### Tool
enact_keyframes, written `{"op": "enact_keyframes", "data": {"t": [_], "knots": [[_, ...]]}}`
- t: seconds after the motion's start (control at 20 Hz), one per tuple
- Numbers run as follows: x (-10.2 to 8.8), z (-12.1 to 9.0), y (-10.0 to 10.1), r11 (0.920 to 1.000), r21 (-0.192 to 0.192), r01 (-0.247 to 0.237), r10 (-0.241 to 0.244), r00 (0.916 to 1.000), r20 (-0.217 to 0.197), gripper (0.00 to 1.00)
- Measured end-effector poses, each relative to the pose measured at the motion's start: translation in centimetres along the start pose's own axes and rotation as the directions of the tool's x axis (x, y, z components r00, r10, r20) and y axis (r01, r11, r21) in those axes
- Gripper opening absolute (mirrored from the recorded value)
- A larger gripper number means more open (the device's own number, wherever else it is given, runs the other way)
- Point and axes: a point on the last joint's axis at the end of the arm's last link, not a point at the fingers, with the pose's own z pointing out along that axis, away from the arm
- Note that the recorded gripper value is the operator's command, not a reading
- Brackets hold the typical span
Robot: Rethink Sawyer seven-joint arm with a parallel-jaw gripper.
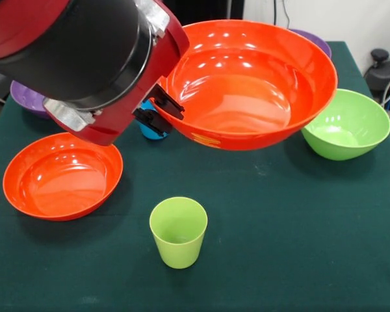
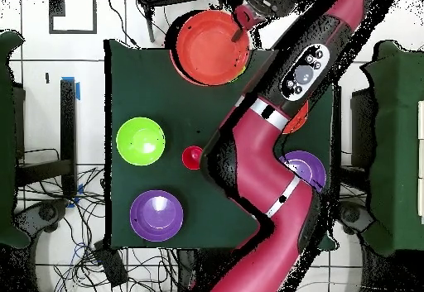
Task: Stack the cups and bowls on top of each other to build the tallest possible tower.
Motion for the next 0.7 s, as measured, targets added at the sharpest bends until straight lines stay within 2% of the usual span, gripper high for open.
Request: {"op": "enact_keyframes", "data": {"t": [0.5, 0.7], "knots": [[0.8, -0.9, -0.4, 0.9999, -0.004, 0.017, -0.017, 0.9996, 0.023, 0.00], [1.1, -1.2, -0.8, 0.9985, 0.008, 0.055, -0.055, 0.9978, 0.037, 0.00]]}}
